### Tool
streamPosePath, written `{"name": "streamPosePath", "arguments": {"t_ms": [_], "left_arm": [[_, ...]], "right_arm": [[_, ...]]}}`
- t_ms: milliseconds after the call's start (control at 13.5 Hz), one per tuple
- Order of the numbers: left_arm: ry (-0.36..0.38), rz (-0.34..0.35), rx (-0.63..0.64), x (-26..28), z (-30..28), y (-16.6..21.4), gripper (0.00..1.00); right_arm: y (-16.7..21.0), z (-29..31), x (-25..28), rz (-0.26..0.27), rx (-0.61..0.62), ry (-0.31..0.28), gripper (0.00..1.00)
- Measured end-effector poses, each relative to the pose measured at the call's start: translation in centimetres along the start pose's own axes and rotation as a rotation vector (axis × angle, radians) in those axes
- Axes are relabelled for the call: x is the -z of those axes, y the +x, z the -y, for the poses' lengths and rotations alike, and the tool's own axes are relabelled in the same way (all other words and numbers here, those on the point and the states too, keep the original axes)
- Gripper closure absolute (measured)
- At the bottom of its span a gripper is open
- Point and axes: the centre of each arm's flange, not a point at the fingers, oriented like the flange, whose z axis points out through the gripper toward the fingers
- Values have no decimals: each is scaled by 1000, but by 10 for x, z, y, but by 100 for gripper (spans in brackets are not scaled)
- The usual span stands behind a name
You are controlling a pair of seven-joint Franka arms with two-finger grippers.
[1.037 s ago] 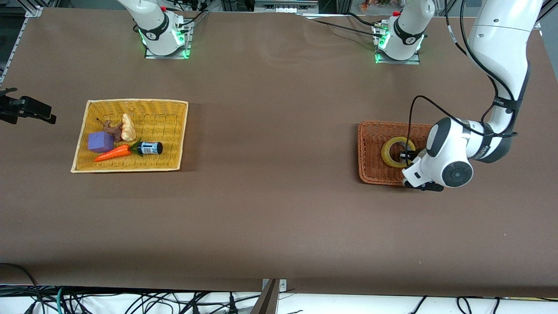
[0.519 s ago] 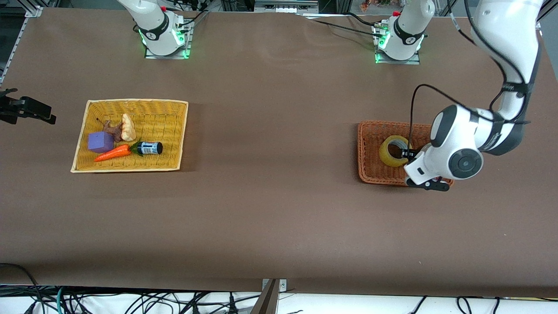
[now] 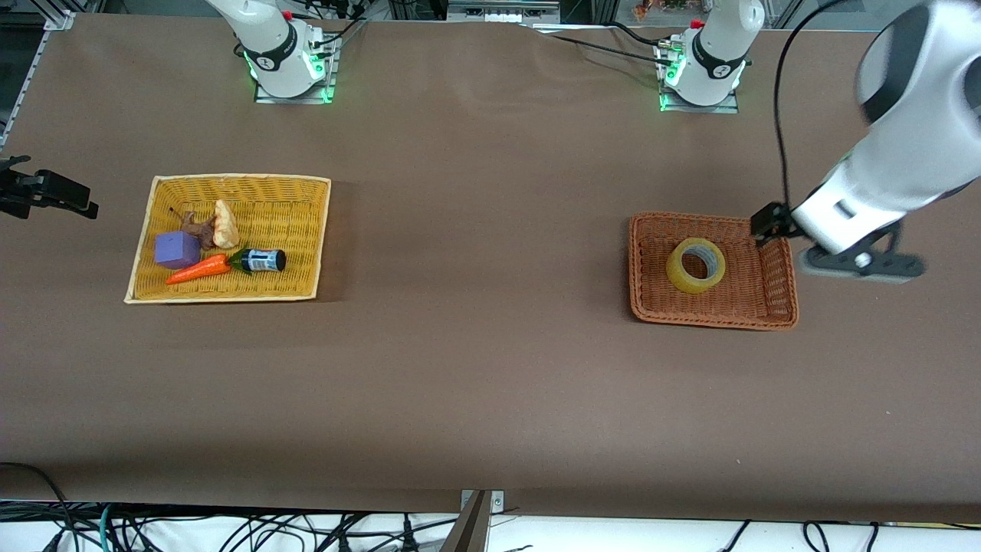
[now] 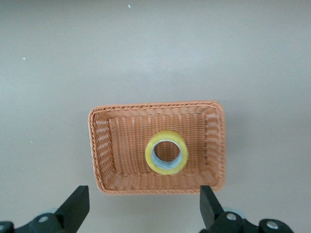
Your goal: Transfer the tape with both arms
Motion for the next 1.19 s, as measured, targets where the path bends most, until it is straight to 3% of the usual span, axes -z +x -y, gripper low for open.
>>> {"name": "streamPosePath", "arguments": {"t_ms": [296,593,1185], "left_arm": [[-59,-17,93,24,47,-13,0],[-62,-73,34,30,2,-41,0],[-56,-26,38,25,6,-55,0]], "right_arm": [[0,0,0,0,0,0,0],[0,0,0,0,1,0,0],[0,0,0,0,1,0,0]]}}
